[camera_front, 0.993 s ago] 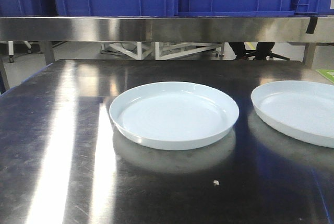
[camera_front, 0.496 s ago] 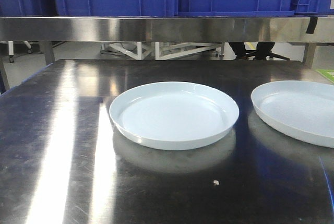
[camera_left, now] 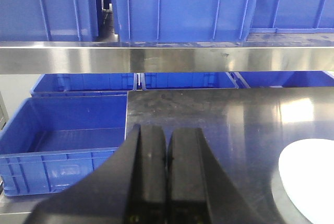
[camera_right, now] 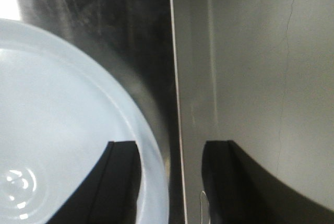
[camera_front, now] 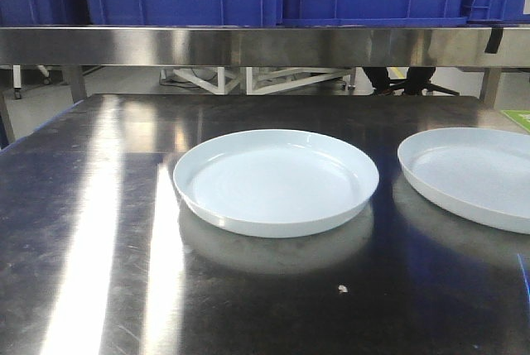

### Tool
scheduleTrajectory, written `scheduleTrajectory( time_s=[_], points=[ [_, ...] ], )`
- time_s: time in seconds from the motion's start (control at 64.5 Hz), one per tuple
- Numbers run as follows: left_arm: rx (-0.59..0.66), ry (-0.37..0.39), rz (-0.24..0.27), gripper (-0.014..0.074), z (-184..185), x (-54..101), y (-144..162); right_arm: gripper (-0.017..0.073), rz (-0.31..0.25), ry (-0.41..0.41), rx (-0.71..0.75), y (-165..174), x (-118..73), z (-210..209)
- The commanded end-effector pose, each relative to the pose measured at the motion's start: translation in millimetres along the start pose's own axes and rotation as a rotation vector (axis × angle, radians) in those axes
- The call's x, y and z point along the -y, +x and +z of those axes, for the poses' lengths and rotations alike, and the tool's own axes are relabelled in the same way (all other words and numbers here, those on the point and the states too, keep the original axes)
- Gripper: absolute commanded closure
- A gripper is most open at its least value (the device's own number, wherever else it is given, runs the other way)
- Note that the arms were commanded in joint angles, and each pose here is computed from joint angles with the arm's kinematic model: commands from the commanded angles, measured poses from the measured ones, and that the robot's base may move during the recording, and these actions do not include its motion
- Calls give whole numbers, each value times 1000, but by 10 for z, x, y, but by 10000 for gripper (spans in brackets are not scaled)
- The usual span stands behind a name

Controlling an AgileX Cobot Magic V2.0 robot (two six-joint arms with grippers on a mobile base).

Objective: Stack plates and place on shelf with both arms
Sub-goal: 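Lower the right gripper to the second plate's rim and grasp it, then lift the plate with the right gripper and lower it onto the center plate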

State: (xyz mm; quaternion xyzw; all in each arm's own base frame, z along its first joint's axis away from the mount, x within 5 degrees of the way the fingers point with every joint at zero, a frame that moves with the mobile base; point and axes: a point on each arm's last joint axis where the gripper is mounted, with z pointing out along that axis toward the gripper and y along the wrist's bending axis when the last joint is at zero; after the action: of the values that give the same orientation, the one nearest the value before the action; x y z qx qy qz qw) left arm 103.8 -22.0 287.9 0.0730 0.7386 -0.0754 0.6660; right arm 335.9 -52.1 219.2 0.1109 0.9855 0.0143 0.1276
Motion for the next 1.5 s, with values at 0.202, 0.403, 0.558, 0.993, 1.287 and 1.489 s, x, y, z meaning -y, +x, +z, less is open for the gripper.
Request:
scheduleTrajectory(
  time_s=[0.202,0.403,0.558,0.993,1.287,1.489],
  points=[
    [110,-19,-13,512,-12,-17,-171,165,-16,2,63,-75,5,-139],
    [110,-19,-13,512,-12,-17,-171,264,2,-21,48,-64,-18,-131],
    [110,-19,-13,512,-12,-17,-171,293,6,-24,35,-60,-20,-105],
    [110,-19,-13,512,-12,-17,-171,350,7,-25,22,-50,-21,-99],
    [110,-19,-13,512,-12,-17,-171,508,32,-23,50,-27,62,-267],
    [110,-19,-13,512,-12,-17,-171,508,112,-95,136,-9,127,-540]
  ],
)
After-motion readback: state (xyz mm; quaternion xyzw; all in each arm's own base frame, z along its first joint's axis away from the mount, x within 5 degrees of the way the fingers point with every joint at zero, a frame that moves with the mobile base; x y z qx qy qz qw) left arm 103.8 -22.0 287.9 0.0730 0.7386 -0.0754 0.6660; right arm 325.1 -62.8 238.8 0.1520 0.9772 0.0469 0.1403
